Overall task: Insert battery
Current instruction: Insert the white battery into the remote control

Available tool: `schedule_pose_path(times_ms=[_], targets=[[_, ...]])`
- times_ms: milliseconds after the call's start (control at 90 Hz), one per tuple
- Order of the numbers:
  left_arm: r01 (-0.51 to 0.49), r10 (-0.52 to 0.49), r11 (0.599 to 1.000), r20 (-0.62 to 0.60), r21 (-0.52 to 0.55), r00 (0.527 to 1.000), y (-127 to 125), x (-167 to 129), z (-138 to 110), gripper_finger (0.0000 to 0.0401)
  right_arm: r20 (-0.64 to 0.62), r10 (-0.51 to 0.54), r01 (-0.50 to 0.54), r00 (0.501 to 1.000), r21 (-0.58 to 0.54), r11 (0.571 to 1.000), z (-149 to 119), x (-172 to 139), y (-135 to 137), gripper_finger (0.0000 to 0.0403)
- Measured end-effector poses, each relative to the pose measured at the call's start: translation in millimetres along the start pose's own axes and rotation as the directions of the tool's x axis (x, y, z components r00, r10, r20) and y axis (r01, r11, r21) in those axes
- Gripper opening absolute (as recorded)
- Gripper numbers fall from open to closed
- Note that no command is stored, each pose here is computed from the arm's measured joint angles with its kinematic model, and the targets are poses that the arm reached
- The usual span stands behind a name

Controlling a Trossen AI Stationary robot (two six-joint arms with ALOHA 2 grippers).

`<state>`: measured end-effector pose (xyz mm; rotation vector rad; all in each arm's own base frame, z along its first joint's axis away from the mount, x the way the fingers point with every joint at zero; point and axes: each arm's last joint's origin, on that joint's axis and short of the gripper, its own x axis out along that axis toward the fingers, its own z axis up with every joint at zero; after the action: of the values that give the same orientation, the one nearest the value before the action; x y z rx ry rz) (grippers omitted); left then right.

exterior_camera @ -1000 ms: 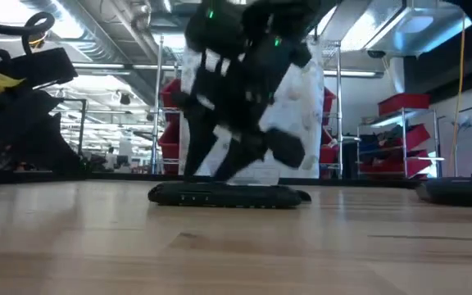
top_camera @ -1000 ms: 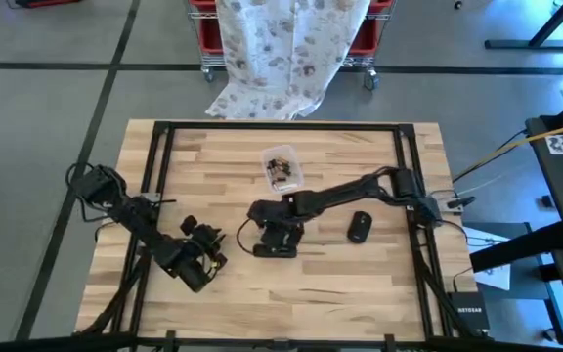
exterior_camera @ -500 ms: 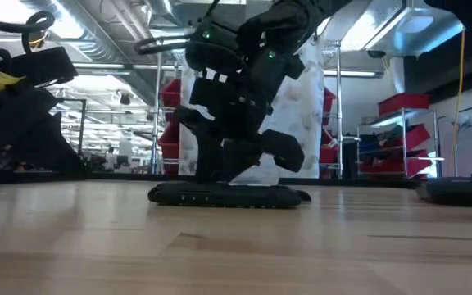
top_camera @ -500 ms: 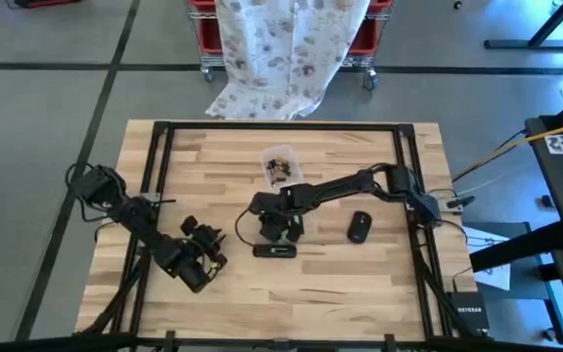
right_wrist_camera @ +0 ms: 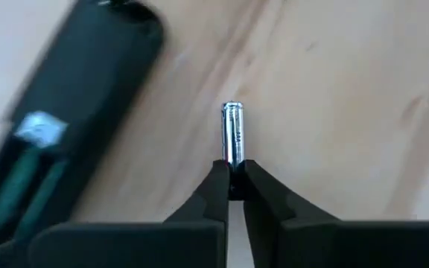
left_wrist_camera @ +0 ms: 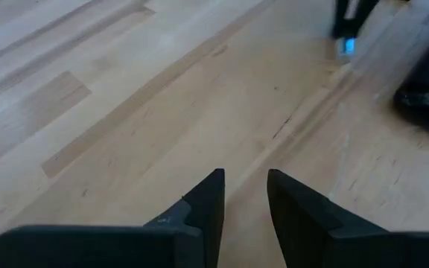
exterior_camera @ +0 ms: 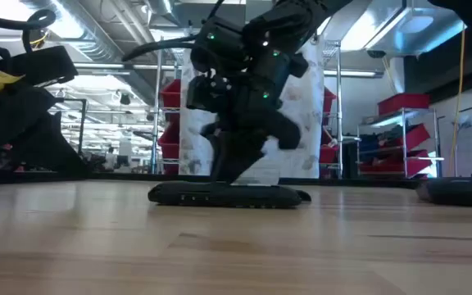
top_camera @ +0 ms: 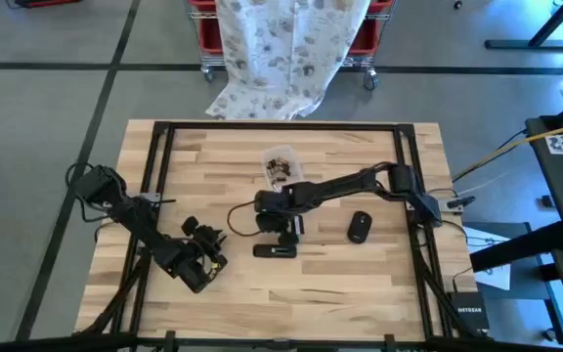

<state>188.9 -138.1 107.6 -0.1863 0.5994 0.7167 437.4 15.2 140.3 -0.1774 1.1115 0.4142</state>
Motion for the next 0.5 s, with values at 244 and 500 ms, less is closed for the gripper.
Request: schedule_pose_path(times_ms=[244,500], targets=[[0.031,-0.031,0.999,0.004,-0.017,1.000,-3.5,-3.0,-1.4,0.0086,0.074,0.041,-0.051,0.996,0.145,0.988,5.7,-35.2,32.6,0.0005],[0.067,-0.066,0.998,0.015,-0.019,0.998,-6.6,-8.7,-4.6,0.0086,0.096,-0.110,0.088,0.989,0.208,0.974,-12.3,-29.8,83.4,0.0002]])
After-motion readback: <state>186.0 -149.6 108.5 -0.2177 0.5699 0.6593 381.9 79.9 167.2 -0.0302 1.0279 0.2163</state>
